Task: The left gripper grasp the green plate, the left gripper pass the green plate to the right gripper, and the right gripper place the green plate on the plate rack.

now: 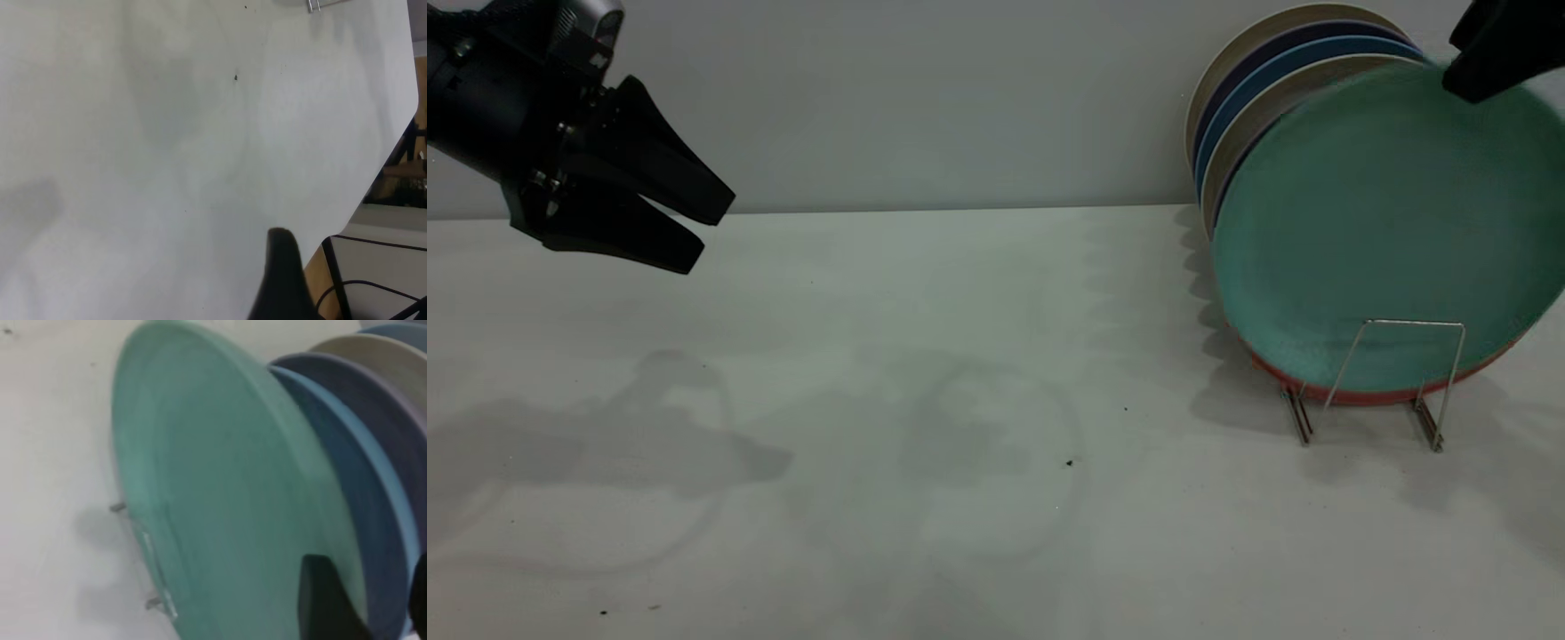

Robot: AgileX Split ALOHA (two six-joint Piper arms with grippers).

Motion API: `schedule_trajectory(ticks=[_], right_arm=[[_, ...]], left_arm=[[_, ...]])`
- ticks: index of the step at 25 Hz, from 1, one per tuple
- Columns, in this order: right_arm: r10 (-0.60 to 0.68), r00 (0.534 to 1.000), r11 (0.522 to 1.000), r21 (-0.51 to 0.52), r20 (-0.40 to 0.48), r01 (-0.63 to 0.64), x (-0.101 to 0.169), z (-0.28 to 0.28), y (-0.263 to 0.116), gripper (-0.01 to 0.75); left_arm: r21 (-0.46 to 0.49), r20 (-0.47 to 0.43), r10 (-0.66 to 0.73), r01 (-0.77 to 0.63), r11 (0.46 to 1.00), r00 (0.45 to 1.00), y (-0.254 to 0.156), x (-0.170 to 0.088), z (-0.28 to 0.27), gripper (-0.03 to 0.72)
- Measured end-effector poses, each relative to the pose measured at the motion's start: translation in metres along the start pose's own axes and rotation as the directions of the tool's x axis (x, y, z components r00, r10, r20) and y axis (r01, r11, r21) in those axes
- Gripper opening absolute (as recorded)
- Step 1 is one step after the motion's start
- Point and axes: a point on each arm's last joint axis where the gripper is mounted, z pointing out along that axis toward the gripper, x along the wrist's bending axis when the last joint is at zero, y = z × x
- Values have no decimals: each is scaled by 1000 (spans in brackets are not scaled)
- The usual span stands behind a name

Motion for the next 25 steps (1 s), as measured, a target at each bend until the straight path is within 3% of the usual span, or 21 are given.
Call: schedule_trajectory(ticks=[7, 10, 12, 14, 16, 19, 25], right_arm=[[27, 987, 1000, -10, -157, -29, 16, -17, 5, 403], [92, 975, 994, -34, -202, -101, 24, -47, 15, 403], [205, 949, 975, -32, -238, -218, 32, -74, 22, 403], [336, 908, 936, -22, -249, -352, 42, -104, 28, 403], [479, 837, 869, 11, -266, -494, 53, -131, 32, 403], [600, 758, 788, 22, -257, -616, 67, -166, 35, 403], [742, 660, 665, -1, -116, -747, 97, -216, 23, 403]], left_arm=[[20, 25, -10, 10, 1000, 1000, -2, -2, 0, 574], [13, 27, -17, 16, 1000, 999, -1, -12, -7, 574], [-16, 10, 0, 0, 1000, 1000, 1, -28, -19, 574], [-48, -12, 34, -35, 998, 999, 1, -49, -35, 573], [-87, -39, 75, -78, 993, 996, -1, -75, -53, 573], [-157, -104, 142, -157, 975, 984, -11, -121, -84, 573], [-192, -349, 211, -290, 938, 913, -57, -192, -133, 572]])
